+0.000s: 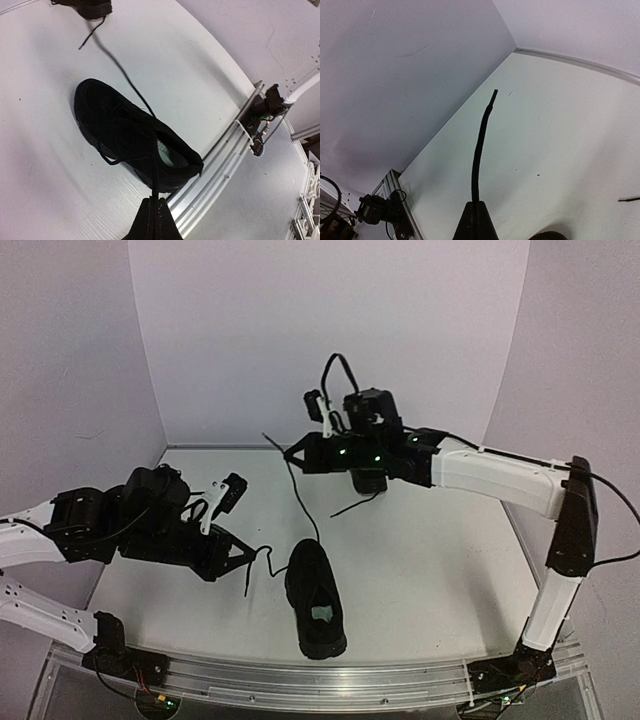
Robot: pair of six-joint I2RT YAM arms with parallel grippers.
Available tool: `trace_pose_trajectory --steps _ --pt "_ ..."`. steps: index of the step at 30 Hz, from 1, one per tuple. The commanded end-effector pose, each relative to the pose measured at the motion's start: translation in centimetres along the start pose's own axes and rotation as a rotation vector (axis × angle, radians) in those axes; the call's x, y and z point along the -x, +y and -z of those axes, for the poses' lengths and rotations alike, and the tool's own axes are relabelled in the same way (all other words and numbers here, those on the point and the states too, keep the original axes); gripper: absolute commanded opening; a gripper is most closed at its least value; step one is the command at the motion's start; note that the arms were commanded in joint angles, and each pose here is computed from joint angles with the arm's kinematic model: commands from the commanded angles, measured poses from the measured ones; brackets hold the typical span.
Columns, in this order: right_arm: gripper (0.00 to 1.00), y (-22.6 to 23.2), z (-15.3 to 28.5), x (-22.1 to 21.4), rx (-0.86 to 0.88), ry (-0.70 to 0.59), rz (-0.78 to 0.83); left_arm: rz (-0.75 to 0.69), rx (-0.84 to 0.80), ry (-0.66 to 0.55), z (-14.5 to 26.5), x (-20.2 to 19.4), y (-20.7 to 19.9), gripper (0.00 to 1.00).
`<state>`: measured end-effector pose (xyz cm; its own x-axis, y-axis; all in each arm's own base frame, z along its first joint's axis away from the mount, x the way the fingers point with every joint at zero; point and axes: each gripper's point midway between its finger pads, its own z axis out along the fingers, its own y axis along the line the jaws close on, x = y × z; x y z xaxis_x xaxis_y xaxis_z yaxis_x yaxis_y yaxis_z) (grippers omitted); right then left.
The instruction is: Tie the shoes
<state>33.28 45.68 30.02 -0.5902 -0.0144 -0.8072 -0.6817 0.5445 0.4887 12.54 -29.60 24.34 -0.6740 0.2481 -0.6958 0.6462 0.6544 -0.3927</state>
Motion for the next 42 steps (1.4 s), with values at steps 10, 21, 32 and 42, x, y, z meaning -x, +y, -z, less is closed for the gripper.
trace_pose_trajectory --steps 10,21,32,42 --pt "0.48 6.8 -3.6 -4.9 0.195 0.121 0.016 -0.099 -0.286 0.001 3.4 -0.3 -5.2 0.0" --pt "0.55 -1.3 3.2 -9.7 0.0 0.267 -0.011 -0.024 -0.001 -0.074 0.3 1.9 -1.0 0.0" --pt "0.45 -3.2 3.6 -16.5 0.01 0.438 -0.059 0.345 0.109 -0.216 -5.3 7.3 3.3 0.0" --pt "0.39 -3.5 2.9 -19.5 0.049 0.528 -0.088 0.447 0.199 -0.266 -6.4 8.6 6.3 0.0"
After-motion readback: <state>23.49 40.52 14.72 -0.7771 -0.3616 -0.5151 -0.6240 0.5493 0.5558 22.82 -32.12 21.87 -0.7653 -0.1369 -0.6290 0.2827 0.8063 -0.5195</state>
